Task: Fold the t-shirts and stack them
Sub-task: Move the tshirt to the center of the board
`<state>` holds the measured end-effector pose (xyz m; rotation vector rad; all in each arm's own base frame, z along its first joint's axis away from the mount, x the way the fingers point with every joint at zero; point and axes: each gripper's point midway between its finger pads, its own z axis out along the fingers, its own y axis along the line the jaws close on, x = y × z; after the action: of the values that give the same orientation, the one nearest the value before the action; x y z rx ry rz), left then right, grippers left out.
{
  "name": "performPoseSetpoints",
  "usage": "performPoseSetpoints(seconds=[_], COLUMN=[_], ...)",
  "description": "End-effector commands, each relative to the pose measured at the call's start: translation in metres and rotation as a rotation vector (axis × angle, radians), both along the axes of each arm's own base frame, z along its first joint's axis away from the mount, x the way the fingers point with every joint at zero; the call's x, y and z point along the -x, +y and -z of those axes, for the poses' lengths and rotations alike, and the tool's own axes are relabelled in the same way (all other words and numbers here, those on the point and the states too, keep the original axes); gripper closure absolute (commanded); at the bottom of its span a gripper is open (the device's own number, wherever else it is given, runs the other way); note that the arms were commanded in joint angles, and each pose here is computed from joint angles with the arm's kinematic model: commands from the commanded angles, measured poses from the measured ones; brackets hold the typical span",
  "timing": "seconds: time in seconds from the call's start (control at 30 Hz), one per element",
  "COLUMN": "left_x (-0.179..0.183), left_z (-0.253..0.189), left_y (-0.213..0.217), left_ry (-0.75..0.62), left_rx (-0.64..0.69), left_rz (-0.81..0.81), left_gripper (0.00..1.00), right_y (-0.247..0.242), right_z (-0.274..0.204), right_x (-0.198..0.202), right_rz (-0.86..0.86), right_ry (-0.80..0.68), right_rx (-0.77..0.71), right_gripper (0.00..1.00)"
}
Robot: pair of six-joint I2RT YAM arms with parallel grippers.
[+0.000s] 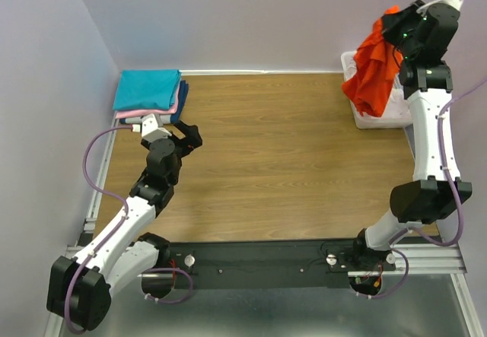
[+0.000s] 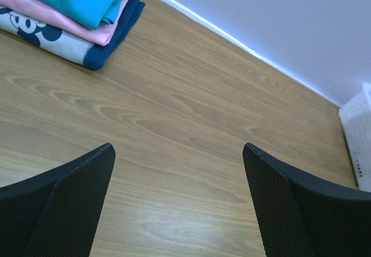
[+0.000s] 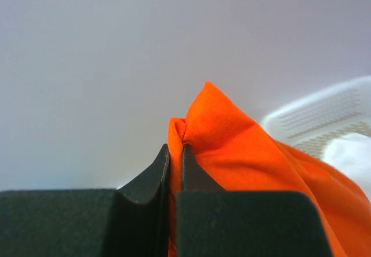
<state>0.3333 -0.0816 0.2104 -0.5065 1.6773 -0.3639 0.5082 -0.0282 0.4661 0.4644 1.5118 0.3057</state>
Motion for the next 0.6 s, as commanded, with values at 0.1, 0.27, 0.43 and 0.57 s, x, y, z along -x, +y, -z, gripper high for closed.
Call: performPoseSetpoints(seconds=[0.1,0.27,0.43,0.57], left_x=[0.007,0.01,0.01,0.012], left_z=[-0.032,-0.033,-0.033,-0.011], left_y=[0.001,0.006,0.011,0.011], left_ry=[-0.054,-0.031,-0.018,0.057], left_rx=[0.062,0.072,0.097,0.105], left_rz=[-0.001,-0.031,-0.071,-0.083], left_gripper=[0.02,0.02,0.02,0.02], right_y=[0.153,0.231,0.267,0.243], right_z=[-0.064,-0.07,-0.028,0.062], right_x=[0.061,0.097,0.095,0.078], right_rz=[-0.506,-0.744,-0.872,-0.724], right_ry=[-0.145,-0.174,-0.085,0.101], right_rx=[0.057,0.067,0.065,0.133], right_gripper=[0.99,0.99,0.99,0.95])
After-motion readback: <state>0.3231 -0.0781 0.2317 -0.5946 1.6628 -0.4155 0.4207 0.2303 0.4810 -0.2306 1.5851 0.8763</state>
